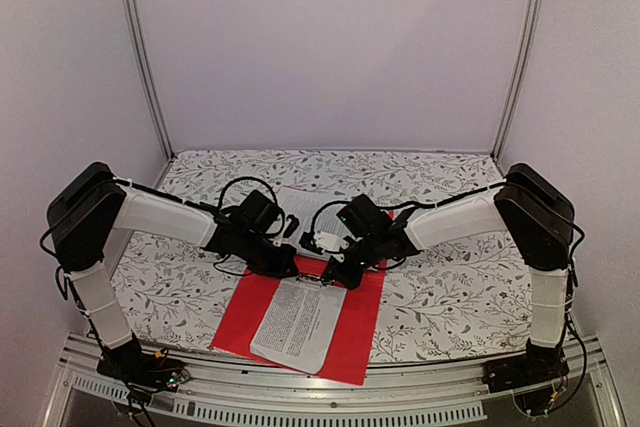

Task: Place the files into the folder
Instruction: Close the spring clip on the folder with some files.

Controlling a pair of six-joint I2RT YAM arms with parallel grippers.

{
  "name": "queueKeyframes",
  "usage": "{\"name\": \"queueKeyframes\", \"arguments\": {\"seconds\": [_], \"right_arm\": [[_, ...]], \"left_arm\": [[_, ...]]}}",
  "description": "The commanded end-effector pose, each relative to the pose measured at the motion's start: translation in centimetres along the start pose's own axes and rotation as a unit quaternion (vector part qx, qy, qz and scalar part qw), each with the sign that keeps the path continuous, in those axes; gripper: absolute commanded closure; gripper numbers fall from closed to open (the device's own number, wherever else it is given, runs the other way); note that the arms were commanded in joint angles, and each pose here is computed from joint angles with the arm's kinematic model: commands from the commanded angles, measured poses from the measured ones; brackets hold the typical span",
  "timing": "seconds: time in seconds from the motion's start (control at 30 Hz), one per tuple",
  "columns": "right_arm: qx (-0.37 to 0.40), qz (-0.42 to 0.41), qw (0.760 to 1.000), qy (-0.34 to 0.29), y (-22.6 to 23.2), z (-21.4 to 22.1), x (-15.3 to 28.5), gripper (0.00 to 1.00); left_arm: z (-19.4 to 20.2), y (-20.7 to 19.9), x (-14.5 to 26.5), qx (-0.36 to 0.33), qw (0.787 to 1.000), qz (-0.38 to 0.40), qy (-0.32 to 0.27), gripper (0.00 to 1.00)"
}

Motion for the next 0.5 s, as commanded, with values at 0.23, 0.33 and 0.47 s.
{"name": "queueKeyframes", "arguments": {"seconds": [0.23, 0.33, 0.47], "right_arm": [[-0.033, 0.008, 0.977, 0.209, 0.1, 12.3, -2.2, 1.00], [-0.025, 0.004, 0.976, 0.215, 0.4, 12.5, -2.4, 1.00], [-0.019, 0.001, 0.975, 0.220, 0.6, 12.6, -2.3, 1.00]], "left_arm": [[6.6, 5.7, -2.8, 0.027, 0.986, -0.104, 0.125, 1.00], [5.9, 6.1, -2.8, 0.024, 0.987, -0.111, 0.113, 1.00], [4.7, 6.1, -2.7, 0.020, 0.989, -0.112, 0.090, 1.00]]}}
Point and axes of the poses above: each gripper's point midway between its finger pads, its own x axis back along the fingers, its own y axis along the line the jaws close on, z = x × y, the point moved 2 cm from there along x, back along the fingers, and after that the axes turned 11 degrees about -x, right-handed, at the moved point
